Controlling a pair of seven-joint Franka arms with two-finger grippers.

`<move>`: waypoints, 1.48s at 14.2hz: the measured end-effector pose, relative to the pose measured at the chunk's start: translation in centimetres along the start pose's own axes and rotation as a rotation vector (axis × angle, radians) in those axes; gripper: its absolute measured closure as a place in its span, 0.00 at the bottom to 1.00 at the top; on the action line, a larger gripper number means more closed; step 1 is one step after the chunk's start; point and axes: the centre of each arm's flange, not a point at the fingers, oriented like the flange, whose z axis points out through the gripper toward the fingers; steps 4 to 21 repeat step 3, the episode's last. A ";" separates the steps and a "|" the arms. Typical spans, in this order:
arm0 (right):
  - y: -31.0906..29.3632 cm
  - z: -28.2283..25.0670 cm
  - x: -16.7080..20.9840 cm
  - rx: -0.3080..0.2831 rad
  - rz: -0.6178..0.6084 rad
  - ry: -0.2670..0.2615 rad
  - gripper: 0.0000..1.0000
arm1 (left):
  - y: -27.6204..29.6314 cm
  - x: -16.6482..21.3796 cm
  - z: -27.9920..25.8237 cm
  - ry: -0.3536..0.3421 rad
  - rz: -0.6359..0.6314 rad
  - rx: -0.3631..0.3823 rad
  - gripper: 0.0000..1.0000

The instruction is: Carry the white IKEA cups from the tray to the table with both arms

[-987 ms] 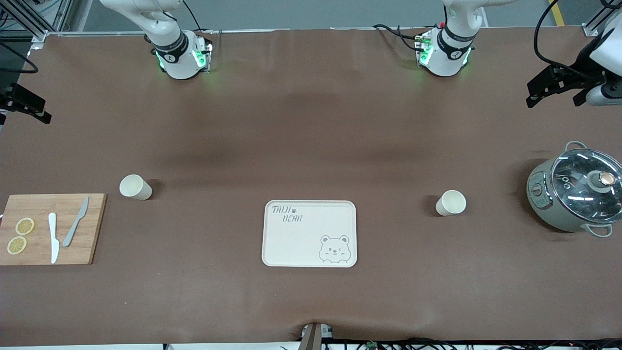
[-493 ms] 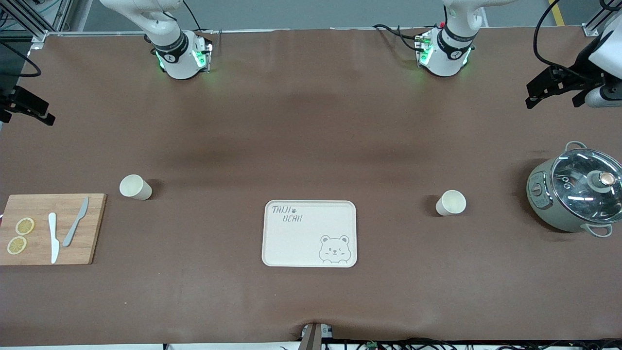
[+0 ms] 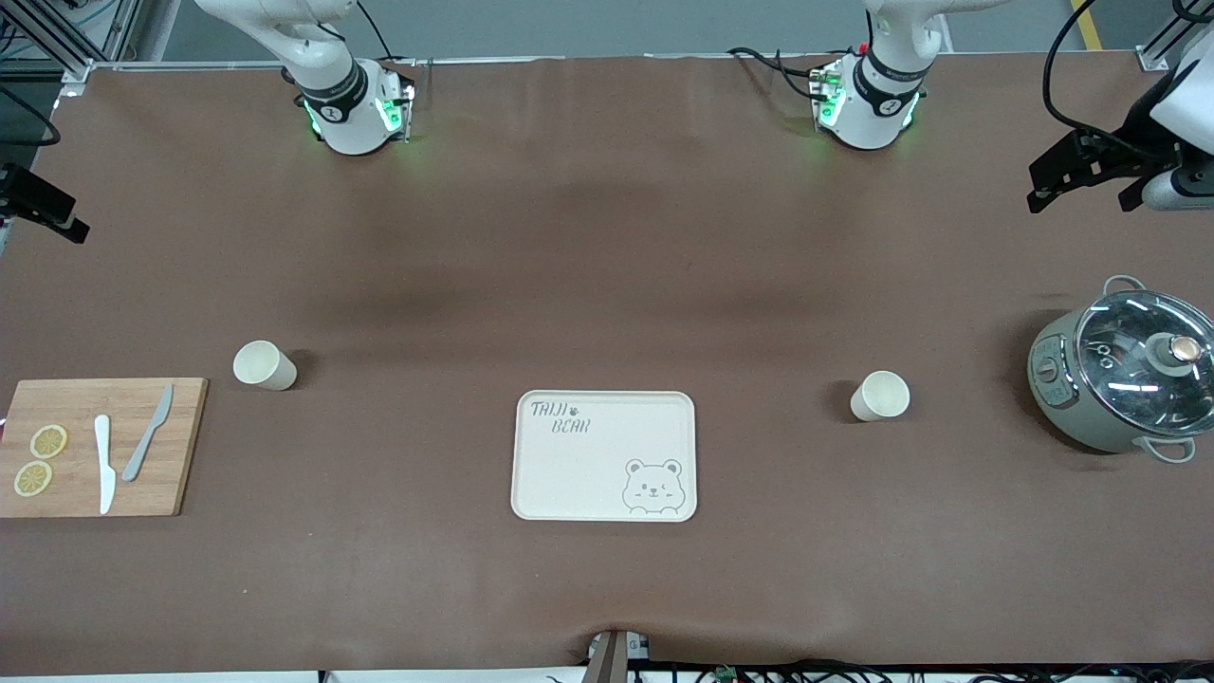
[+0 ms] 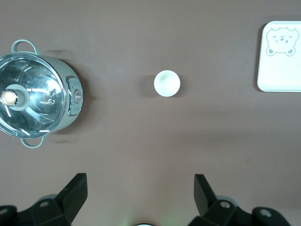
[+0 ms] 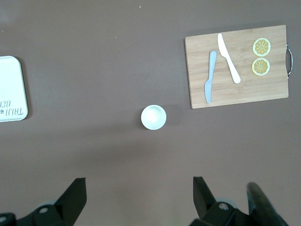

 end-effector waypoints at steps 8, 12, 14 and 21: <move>0.0 0.0 0.0 0.000 0.000 0.000 0.00 | 0.0 0.4 0.3 -0.006 0.001 -0.002 0.00; 0.0 0.0 0.0 0.000 0.000 0.000 0.00 | 0.0 0.4 0.3 -0.006 0.001 -0.002 0.00; 0.0 0.0 0.0 0.000 0.000 0.000 0.00 | 0.0 0.4 0.3 -0.006 0.001 -0.002 0.00; 0.0 0.0 0.0 0.000 0.000 0.000 0.00 | 0.0 0.4 0.3 -0.006 0.001 -0.002 0.00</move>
